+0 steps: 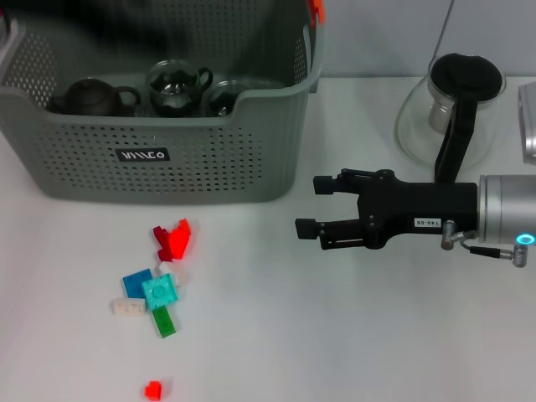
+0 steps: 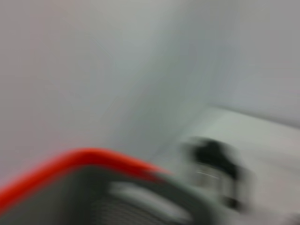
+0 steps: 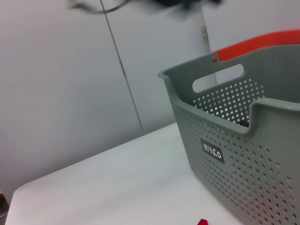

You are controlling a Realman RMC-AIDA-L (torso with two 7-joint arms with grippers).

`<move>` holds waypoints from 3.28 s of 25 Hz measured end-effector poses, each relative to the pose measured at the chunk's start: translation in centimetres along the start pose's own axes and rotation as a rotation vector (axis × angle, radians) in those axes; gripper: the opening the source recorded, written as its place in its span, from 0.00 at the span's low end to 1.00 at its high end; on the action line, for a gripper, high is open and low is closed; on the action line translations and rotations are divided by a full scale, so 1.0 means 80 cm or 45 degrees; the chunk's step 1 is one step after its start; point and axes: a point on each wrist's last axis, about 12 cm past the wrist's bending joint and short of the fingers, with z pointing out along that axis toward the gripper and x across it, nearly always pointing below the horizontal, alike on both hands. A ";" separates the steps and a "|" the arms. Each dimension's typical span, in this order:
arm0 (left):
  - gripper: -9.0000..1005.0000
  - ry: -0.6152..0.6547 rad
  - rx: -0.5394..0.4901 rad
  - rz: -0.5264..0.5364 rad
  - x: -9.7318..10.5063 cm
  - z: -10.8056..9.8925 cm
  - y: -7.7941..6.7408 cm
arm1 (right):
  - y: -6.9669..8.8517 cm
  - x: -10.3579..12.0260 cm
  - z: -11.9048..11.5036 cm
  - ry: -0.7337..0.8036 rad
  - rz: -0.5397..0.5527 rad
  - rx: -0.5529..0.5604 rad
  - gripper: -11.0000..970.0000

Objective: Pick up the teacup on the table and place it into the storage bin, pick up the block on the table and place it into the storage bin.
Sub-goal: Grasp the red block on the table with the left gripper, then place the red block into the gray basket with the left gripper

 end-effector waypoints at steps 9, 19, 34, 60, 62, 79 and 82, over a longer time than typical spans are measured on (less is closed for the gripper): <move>0.91 0.350 0.312 0.424 0.070 0.009 -0.102 | -0.001 -0.002 0.001 -0.002 0.006 0.006 0.94; 0.93 0.827 0.445 0.527 0.117 0.076 -0.140 | -0.001 -0.002 0.003 -0.010 0.019 0.015 0.94; 0.89 1.052 0.463 0.543 0.138 0.128 -0.160 | -0.003 -0.003 0.004 -0.025 0.028 0.028 0.94; 0.49 1.064 0.477 0.530 0.154 0.143 -0.160 | -0.006 -0.005 0.003 -0.033 0.023 0.049 0.94; 0.48 1.067 0.477 0.531 0.154 0.143 -0.160 | -0.006 -0.005 0.003 -0.033 0.021 0.049 0.94; 0.20 1.051 0.425 0.521 0.148 0.142 -0.156 | -0.004 -0.004 0.003 -0.033 0.020 0.046 0.94; 0.19 0.996 0.419 0.520 0.131 0.131 -0.157 | -0.004 -0.003 0.003 -0.034 0.021 0.044 0.94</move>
